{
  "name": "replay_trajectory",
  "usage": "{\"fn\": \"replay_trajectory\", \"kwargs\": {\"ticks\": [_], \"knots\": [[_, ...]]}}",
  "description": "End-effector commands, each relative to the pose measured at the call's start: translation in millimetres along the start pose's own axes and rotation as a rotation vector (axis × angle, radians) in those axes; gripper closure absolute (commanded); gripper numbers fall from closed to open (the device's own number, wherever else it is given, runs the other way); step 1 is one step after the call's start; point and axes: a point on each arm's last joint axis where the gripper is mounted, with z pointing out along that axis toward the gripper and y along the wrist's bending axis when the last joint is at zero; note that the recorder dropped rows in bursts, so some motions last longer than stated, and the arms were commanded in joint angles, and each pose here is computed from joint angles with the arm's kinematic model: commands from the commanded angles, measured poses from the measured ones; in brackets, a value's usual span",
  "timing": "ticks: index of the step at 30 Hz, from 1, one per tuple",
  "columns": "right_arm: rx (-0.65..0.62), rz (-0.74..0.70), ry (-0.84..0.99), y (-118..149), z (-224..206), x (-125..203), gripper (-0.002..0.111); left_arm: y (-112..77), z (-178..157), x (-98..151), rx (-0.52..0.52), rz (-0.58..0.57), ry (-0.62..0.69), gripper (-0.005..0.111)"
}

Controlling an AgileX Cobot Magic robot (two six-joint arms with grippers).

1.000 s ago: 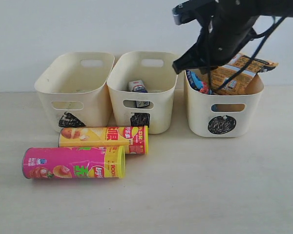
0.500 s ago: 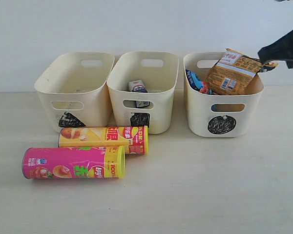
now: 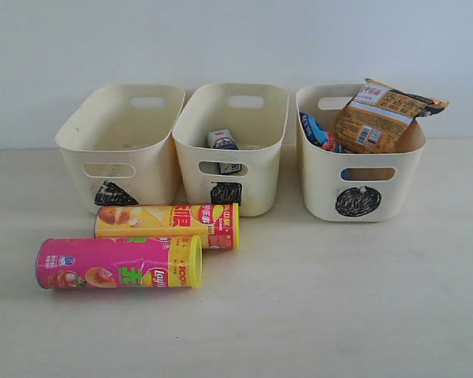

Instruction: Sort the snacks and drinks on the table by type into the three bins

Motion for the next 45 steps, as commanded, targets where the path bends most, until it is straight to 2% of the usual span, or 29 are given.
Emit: {"fn": "replay_trajectory", "kwargs": {"ticks": [1,8,16,22,30,34,39,45], "knots": [[-0.004,0.008,-0.061,-3,-19,11,0.108,0.2,-1,-2,-0.004,0.001,-0.014,0.103],[-0.001,0.014,-0.115,-6,-36,10,0.108,0.2,-1,-2,-0.004,0.001,-0.014,0.103],[0.017,-0.049,-0.119,-8,-36,10,0.108,0.2,-1,-2,-0.004,0.001,-0.014,0.103],[0.123,0.102,-0.169,-25,-58,12,0.108,0.2,-1,-2,-0.004,0.001,-0.014,0.103],[0.189,0.033,-0.213,-29,-94,23,0.108,0.2,-1,-2,-0.004,0.001,-0.014,0.103],[0.192,0.03,-0.269,-27,-117,39,0.108,0.2,-1,-2,-0.004,0.001,-0.014,0.103],[0.154,0.023,-0.351,-21,-106,90,0.108,0.2,-1,-2,-0.004,0.001,-0.014,0.103],[0.148,0.016,-0.284,-20,-87,122,0.108,0.2,-1,-2,-0.004,0.001,-0.014,0.103]]}}
